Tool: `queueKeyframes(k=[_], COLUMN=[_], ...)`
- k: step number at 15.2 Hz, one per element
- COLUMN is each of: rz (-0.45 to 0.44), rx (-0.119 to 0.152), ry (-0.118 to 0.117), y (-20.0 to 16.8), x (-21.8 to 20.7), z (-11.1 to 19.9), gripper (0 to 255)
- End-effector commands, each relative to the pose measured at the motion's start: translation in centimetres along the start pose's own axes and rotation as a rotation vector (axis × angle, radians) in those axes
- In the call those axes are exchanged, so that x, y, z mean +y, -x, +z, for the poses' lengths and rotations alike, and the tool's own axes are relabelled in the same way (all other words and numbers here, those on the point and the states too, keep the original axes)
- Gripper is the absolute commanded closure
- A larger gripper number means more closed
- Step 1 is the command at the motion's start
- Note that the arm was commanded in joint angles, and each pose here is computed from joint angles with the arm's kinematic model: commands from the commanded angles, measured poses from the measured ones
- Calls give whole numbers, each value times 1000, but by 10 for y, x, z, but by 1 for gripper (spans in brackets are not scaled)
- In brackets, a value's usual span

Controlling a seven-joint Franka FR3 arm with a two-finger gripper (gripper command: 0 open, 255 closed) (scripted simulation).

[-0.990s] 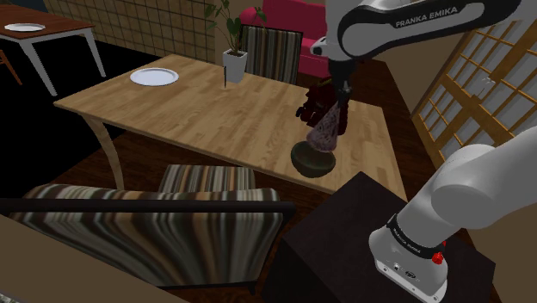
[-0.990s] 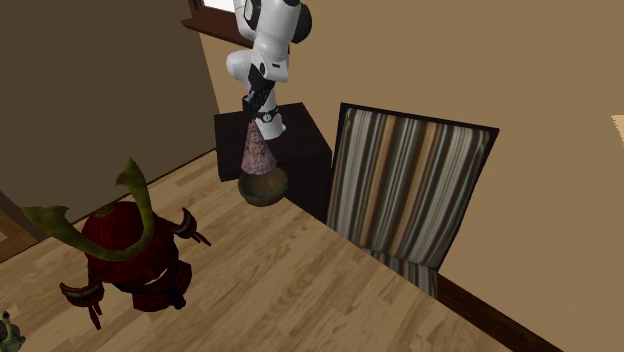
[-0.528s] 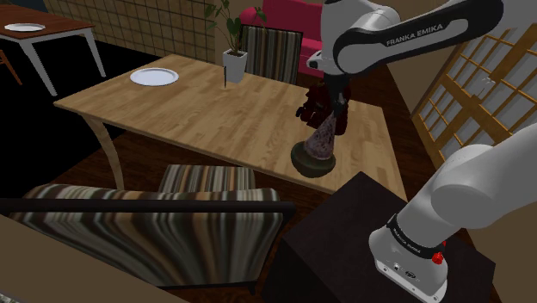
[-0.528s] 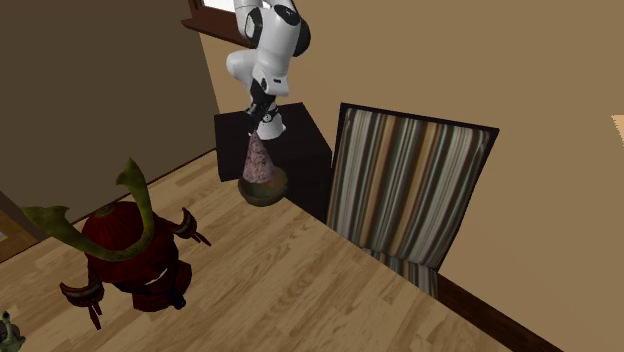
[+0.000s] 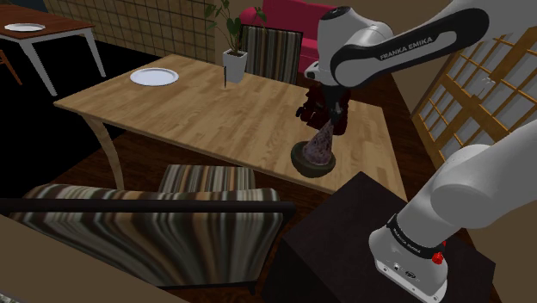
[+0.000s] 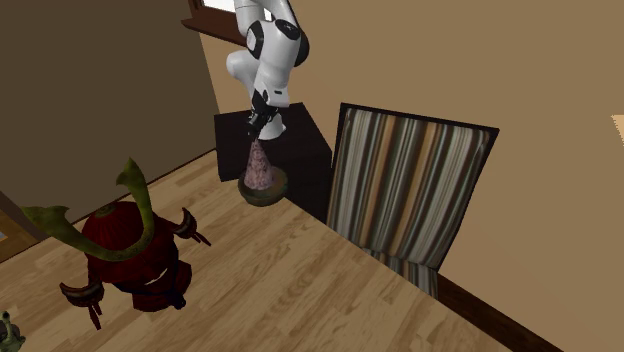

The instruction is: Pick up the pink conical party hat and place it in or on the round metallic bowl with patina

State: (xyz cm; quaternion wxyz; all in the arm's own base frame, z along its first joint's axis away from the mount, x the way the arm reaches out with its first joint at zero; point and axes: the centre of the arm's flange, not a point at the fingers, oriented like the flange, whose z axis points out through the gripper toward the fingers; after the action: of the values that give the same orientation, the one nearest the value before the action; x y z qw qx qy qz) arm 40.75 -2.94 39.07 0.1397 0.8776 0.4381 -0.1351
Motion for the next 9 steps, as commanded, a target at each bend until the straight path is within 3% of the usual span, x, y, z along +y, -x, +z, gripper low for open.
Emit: queueKeyframes(k=[1, 5, 6, 9], rz=[0, 0, 0, 0], rx=[0, 0, 0, 0], ry=[1, 1, 1, 1], y=[0, 0, 0, 0], x=[0, 0, 0, 0], z=[0, 0, 0, 0], gripper=[255, 255, 0, 0])
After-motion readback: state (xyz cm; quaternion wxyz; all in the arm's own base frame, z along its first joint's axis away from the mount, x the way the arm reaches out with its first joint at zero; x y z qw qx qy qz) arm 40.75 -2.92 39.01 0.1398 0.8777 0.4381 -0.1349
